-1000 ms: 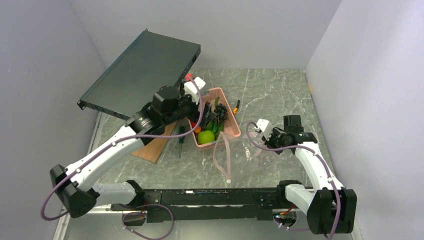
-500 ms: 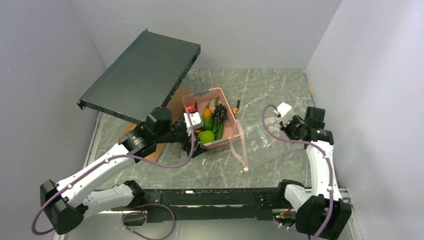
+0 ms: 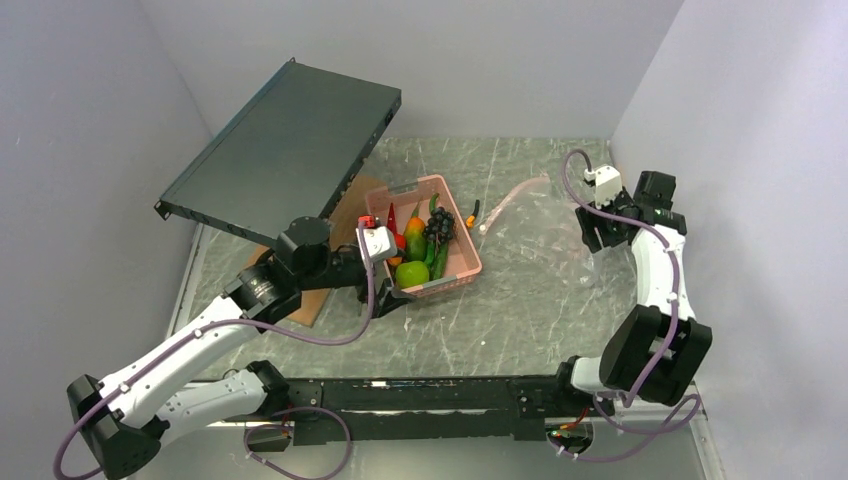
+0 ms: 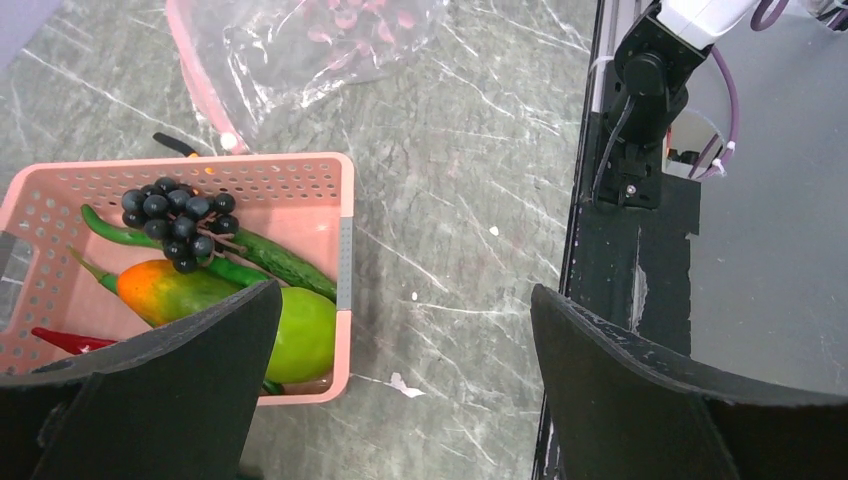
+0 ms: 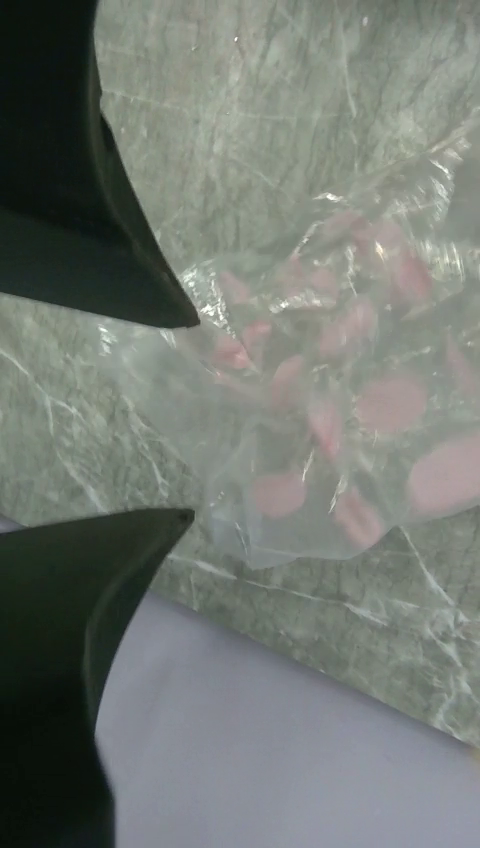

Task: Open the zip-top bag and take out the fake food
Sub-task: Place the zipper food storage bag at the center of the board, then reset both arms

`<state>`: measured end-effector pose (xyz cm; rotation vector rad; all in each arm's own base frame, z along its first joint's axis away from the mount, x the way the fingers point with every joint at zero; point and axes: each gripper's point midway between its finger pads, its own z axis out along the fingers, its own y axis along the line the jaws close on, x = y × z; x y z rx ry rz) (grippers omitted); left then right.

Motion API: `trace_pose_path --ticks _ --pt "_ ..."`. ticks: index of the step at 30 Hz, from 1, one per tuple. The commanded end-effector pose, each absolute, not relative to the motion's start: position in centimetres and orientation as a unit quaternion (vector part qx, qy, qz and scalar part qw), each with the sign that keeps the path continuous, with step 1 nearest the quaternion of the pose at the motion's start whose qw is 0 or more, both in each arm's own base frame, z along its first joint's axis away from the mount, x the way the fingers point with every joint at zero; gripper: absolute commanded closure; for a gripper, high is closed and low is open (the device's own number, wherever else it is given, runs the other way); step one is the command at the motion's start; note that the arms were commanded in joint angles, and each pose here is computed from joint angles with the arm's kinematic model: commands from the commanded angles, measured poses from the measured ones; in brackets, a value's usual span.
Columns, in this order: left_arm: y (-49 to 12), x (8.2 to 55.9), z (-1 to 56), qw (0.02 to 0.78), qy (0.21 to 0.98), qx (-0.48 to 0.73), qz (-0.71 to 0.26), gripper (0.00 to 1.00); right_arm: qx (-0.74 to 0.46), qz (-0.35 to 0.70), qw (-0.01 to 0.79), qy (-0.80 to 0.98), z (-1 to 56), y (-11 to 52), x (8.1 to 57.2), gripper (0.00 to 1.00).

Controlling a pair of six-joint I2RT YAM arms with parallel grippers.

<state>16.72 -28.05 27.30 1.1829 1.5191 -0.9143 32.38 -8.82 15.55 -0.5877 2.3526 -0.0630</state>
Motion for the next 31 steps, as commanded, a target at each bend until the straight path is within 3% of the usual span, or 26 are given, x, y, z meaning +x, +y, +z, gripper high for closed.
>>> trace_pose_path --ticks 1,8,12,17,22,31 --pt "-27.9 16.9 28.7 0.513 0.603 0.484 -0.374 0.00 -0.202 -0.041 0.397 0.894 19.3 -9.2 33.7 0.25" --pt "-27.5 16.5 30.2 0.533 0.583 0.466 -0.398 0.00 -0.181 -0.008 0.487 0.854 24.6 -6.4 31.2 0.00" --pt "-27.4 16.7 30.3 0.531 0.584 0.462 -0.404 0.00 -0.058 -0.021 0.562 0.825 28.7 -6.5 29.8 0.00" --pt "-27.5 17.1 29.8 0.522 0.598 0.458 -0.401 0.00 -0.023 0.021 0.632 0.774 32.8 -3.5 26.7 0.00" --pt "-27.2 17.6 29.8 0.530 0.604 0.450 -0.390 0.00 0.067 0.060 0.644 0.760 34.2 -3.2 25.8 0.00" --pt "-27.0 18.1 29.5 0.532 0.611 0.448 -0.377 0.00 0.080 0.056 0.651 0.752 33.6 -3.3 25.4 0.00"
